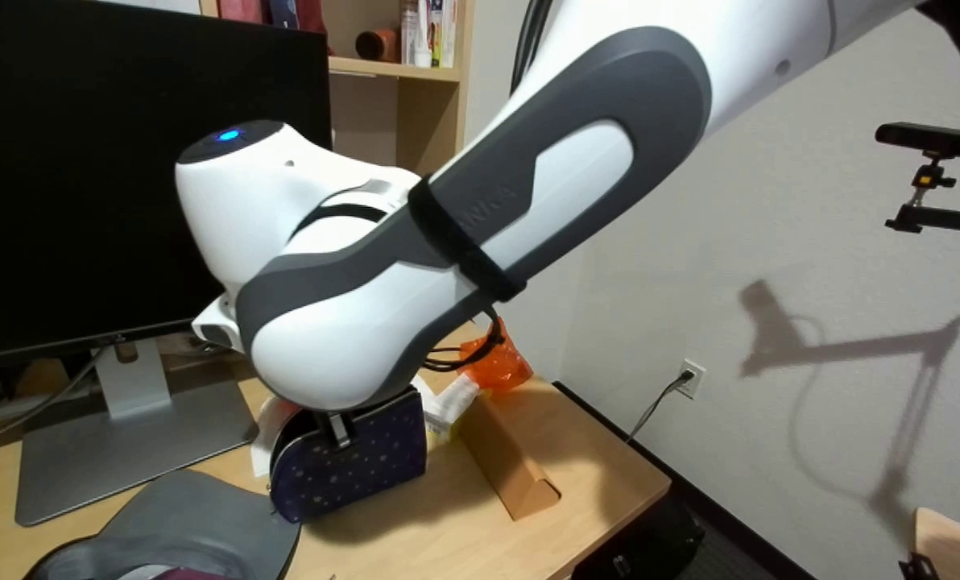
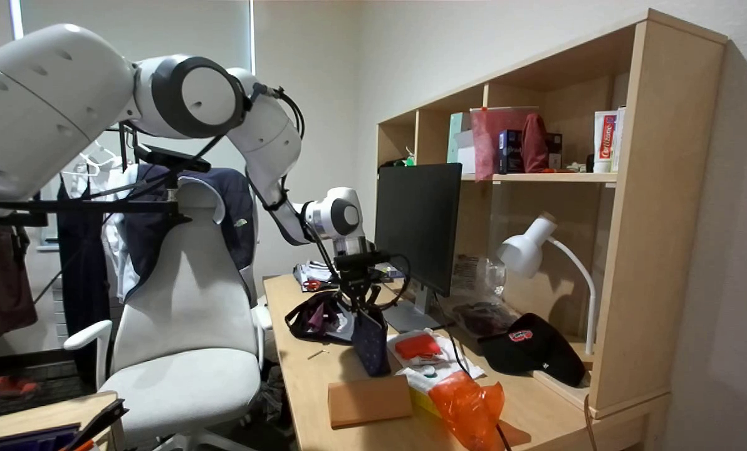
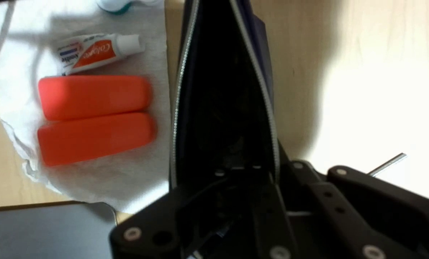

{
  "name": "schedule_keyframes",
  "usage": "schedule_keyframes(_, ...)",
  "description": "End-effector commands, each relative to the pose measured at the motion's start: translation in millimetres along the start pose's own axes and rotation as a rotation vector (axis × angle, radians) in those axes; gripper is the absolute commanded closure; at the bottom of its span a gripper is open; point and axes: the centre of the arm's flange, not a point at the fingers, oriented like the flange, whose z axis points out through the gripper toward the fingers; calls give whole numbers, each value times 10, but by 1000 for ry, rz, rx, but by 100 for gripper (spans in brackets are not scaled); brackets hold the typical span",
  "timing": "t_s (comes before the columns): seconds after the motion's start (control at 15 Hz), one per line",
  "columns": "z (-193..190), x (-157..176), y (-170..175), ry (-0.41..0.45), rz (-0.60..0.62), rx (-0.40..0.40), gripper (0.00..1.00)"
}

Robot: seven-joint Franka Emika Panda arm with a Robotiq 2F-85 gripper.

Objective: Move the purse to the left

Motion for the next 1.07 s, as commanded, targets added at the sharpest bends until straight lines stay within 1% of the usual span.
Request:
schedule_keyframes(0.0, -17, -238, -73, -27, 58, -26, 92)
schedule_keyframes(0.13, 8, -261, -63, -43, 66, -27, 92)
schedule_keyframes(0.53, 74, -209, -89, -54, 25, -14, 92)
schedule_keyframes(0.6, 73, -202, -92, -56, 23, -14, 71)
schedule_keyframes(0.87, 26, -198, -89, -49, 37, -19, 49)
schedule_keyframes(1.0, -36, -206, -80, -40, 38, -25, 36)
